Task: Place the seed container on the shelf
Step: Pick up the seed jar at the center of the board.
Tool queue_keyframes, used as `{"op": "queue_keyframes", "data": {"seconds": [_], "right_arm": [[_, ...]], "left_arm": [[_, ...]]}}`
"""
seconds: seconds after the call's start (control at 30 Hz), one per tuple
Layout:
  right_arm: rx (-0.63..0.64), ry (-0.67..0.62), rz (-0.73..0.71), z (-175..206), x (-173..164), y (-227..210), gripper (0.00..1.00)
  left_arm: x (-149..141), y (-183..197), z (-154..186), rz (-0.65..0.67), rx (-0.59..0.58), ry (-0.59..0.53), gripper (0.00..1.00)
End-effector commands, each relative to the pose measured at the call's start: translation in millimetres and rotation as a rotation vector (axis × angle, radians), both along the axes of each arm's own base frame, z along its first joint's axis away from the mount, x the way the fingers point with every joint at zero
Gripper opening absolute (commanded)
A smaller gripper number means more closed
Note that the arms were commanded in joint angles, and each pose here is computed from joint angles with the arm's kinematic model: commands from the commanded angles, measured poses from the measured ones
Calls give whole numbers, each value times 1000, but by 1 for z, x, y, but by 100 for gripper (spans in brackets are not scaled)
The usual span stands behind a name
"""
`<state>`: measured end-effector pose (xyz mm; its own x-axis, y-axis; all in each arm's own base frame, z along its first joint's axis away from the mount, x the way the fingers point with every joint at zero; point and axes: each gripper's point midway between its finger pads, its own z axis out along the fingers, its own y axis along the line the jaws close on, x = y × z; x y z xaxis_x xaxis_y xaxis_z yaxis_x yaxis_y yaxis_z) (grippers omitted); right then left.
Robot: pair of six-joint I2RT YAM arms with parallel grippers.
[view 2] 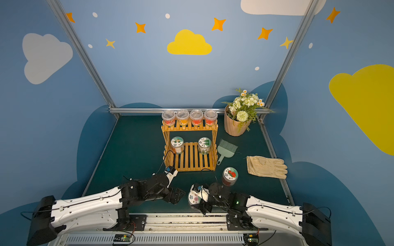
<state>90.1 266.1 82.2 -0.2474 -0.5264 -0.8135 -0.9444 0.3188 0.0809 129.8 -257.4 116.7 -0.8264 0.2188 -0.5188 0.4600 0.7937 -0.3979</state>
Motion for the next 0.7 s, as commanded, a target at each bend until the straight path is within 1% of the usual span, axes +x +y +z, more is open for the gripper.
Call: {"op": "queue_keyframes", "data": {"seconds": [0.0, 0.03, 0.1, 0.13, 0.2, 0.23, 0.33, 0.37, 0.4, 0.53, 0.6, 0.67], "right_arm": [[121, -5, -208, 22, 32, 8, 81], [121, -10, -247, 23, 38, 8, 81], [107, 9, -380, 21, 55, 3, 79], [89, 33, -471, 17, 64, -3, 78], [47, 80, -617, 11, 76, -13, 81], [23, 103, -676, 7, 78, -18, 82], [-20, 159, -776, 2, 81, -25, 82], [-42, 181, -837, 1, 81, -32, 82], [-59, 196, -867, 0, 80, -36, 82], [-99, 215, -865, 1, 71, -34, 87], [-105, 240, -817, 3, 66, -27, 89], [-100, 268, -762, 5, 60, -18, 93]], "left_arm": [[3, 5, -3, 38, 6, -5, 100], [5, 8, -5, 60, 15, -3, 100], [7, 12, -8, 88, 23, -4, 100], [8, 14, -7, 98, 23, -9, 100], [10, 16, -5, 115, 16, -21, 100], [12, 16, -3, 120, 8, -29, 100], [13, 18, 2, 134, -13, -43, 100], [13, 18, 2, 136, -20, -44, 100], [13, 19, 2, 138, -24, -44, 100], [13, 18, 1, 137, -45, -43, 100], [13, 17, 0, 136, -46, -42, 100], [12, 14, 0, 123, -49, -41, 100]]}}
